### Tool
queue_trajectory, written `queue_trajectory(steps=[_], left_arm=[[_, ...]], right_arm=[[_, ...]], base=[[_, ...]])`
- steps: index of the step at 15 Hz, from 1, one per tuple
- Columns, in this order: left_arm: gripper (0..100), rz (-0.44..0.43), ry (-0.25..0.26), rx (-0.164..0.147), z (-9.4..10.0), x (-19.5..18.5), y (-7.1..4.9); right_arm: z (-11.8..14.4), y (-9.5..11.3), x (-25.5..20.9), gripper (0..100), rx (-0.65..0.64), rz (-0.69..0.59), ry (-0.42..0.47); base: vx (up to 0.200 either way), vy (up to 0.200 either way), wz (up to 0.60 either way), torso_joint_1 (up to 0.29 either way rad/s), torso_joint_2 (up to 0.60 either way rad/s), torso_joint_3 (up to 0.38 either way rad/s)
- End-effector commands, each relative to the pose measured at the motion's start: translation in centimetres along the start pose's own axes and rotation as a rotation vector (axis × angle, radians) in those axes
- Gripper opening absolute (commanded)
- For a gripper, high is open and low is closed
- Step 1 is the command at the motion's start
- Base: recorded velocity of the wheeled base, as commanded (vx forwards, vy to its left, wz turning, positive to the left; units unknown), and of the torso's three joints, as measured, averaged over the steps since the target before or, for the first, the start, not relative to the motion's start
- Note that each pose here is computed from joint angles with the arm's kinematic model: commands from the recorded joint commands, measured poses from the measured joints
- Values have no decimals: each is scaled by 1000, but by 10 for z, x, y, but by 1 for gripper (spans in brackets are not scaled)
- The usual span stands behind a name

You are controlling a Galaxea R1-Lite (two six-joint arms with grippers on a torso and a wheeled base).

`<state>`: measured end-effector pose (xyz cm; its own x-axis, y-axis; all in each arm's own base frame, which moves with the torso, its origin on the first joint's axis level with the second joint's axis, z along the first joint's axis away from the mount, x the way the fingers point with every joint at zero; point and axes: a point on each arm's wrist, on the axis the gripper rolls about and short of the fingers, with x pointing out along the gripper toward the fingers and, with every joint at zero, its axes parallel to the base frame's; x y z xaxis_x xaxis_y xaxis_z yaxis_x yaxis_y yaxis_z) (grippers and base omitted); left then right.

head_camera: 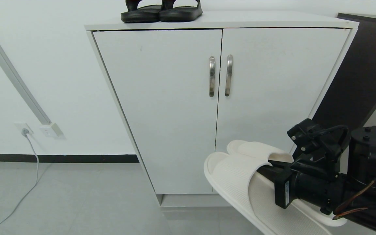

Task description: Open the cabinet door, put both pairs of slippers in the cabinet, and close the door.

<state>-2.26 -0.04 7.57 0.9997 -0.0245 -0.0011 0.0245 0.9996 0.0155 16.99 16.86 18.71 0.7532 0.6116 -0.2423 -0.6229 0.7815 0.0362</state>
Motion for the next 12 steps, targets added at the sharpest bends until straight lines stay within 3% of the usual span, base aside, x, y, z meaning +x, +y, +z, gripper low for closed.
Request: queue_trajectory(steps=[1, 2, 4, 5, 6, 7, 9, 12], left_arm=[[100, 0, 0, 4, 0, 0, 0], [100, 0, -1, 9, 1, 0, 0], [100, -9, 35, 50, 6, 3, 0], [100, -22, 3, 17, 34, 3, 0], [100, -28, -25, -79, 68, 4, 1], [100, -63, 8, -109, 90, 15, 1], [100, -167, 100, -118, 108, 42, -1], [100, -407, 86, -121, 129, 83, -6]], right_arm=[[0, 0, 0, 0, 0, -1, 1], [0, 0, 0, 0, 0, -1, 1], [-1, 0, 0, 0, 0, 0, 2], [-1, 0, 0, 0, 0, 0, 2], [-1, 0, 0, 0, -1, 0, 2], [0, 0, 0, 0, -1, 0, 1], [-1, 0, 0, 0, -12, -1, 2], [0, 0, -2, 0, -16, 1, -4]], base=[[0, 0, 0, 0, 0, 0], [0, 0, 0, 0, 0, 0], [0, 0, 0, 0, 0, 0], [0, 0, 0, 0, 0, 0], [0, 0, 0, 0, 0, 0], [0, 0, 0, 0, 0, 0], [0, 0, 0, 0, 0, 0], [0, 0, 0, 0, 0, 0]])
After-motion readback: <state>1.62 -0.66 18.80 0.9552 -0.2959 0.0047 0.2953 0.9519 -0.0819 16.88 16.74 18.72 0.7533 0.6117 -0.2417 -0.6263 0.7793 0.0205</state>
